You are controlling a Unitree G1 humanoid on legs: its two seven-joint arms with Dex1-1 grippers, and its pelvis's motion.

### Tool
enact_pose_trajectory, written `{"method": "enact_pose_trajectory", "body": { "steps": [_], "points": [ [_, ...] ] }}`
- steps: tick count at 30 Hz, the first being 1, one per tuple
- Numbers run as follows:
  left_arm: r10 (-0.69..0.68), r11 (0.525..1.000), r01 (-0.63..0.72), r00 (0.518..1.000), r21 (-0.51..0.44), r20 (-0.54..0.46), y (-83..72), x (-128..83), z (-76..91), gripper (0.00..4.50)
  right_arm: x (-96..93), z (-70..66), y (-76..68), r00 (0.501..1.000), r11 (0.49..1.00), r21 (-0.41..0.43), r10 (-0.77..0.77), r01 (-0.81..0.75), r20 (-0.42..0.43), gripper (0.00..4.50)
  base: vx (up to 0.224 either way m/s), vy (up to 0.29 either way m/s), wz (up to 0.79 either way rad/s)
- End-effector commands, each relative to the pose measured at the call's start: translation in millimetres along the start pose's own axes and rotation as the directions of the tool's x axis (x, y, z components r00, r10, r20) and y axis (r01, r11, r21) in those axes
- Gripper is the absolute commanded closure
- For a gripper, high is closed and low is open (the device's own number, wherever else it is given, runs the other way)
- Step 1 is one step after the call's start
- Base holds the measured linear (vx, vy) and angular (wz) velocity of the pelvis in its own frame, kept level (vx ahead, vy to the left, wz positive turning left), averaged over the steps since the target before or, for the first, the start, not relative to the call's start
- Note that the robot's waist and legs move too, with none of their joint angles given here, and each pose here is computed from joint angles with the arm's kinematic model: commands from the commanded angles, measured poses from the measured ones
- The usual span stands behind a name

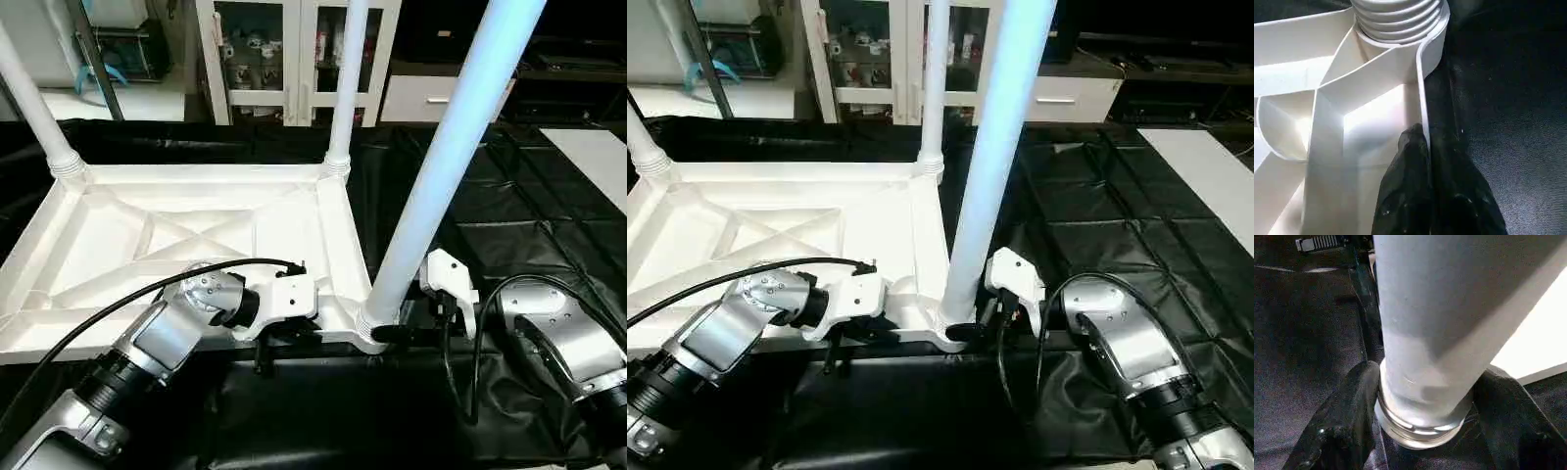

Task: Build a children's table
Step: Rotate leg to tighten

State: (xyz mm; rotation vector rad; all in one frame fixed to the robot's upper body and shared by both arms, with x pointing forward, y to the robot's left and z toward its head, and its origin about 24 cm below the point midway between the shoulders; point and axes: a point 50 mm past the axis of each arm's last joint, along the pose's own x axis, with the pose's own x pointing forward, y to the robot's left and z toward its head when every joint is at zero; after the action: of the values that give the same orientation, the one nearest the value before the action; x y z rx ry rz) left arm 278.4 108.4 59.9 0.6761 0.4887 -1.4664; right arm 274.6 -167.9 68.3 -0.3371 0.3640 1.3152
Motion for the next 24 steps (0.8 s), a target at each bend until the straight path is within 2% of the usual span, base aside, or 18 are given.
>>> {"method": "enact_pose_trajectory", "body": {
  "steps": [1, 10, 13, 15, 16, 17, 18, 19, 21, 22, 24],
  "points": [
    [-0.092, 0.995, 0.093, 0.995, 0.033, -0.042, -9.3, 8, -1.3, 4.5, -0.5, 0.7, -0.8, 1.0, 1.0, -0.009, 0.006, -0.006, -0.005, 1.87, 0.0, 0.0, 0.0],
    [-0.102, 0.995, 0.102, 0.994, 0.011, -0.045, -12.5, 8, -4.0, 4.5, 2.2, -5.9, 1.8, 1.0, 1.0, 0.03, -0.004, 0.004, 0.001, 1.88, 0.0, 0.0, 0.0],
    [-0.055, 0.998, 0.055, 0.998, -0.024, -0.024, -9.9, 11, -4.1, 4.5, 9.8, -16.4, -13.8, 0.971, 0.964, 0.115, -0.24, 0.239, 0.0, 1.88, 0.0, 0.0, 0.0],
    [-0.008, 0.999, 0.007, 1.0, -0.049, -0.009, -5.9, 15, -2.8, 4.5, 15.5, -22.8, -21.1, 0.928, 0.912, 0.182, -0.373, 0.368, -0.01, 1.89, 0.0, 0.0, 0.0],
    [-0.008, 0.999, 0.007, 1.0, -0.049, -0.009, -5.9, 15, -2.8, 4.5, 15.5, -22.8, -21.1, 0.928, 0.912, 0.182, -0.373, 0.368, -0.01, 1.89, 0.0, 0.0, 0.0],
    [0.032, 0.997, -0.032, 0.999, -0.071, -0.004, -1.7, 20, -1.1, 4.5, 20.9, -25.7, -25.8, 0.886, 0.858, 0.242, -0.464, 0.453, -0.015, 1.89, 0.0, 0.0, 0.0],
    [0.052, 0.995, -0.052, 0.999, -0.083, -0.002, 0.4, 22, -0.2, 4.5, 23.9, -27.3, -27.9, 0.861, 0.825, 0.273, -0.508, 0.494, -0.022, 1.89, 0.0, 0.0, 0.0],
    [0.11, 0.988, -0.11, 0.994, -0.111, -0.007, 7.3, 26, 2.0, 4.5, 29.8, -30.7, -32.8, 0.798, 0.75, 0.307, -0.601, 0.586, -0.054, 1.89, -0.064, 0.016, -0.08],
    [0.164, 0.979, -0.164, 0.986, -0.125, -0.01, 14.9, 31, 5.5, 4.5, 37.1, -33.5, -36.3, 0.747, 0.692, 0.318, -0.659, 0.648, -0.09, 1.89, -0.072, 0.027, -0.15],
    [0.164, 0.979, -0.164, 0.986, -0.125, -0.01, 14.9, 31, 5.5, 4.5, 37.1, -33.5, -36.3, 0.747, 0.692, 0.318, -0.659, 0.648, -0.09, 1.89, -0.059, 0.041, -0.23],
    [0.22, 0.965, -0.219, 0.975, -0.141, -0.015, 23.6, 37, 11.4, 4.5, 48.8, -35.0, -41.6, 0.674, 0.613, 0.316, -0.726, 0.724, -0.136, 1.89, -0.028, 0.048, -0.22]
  ]
}}
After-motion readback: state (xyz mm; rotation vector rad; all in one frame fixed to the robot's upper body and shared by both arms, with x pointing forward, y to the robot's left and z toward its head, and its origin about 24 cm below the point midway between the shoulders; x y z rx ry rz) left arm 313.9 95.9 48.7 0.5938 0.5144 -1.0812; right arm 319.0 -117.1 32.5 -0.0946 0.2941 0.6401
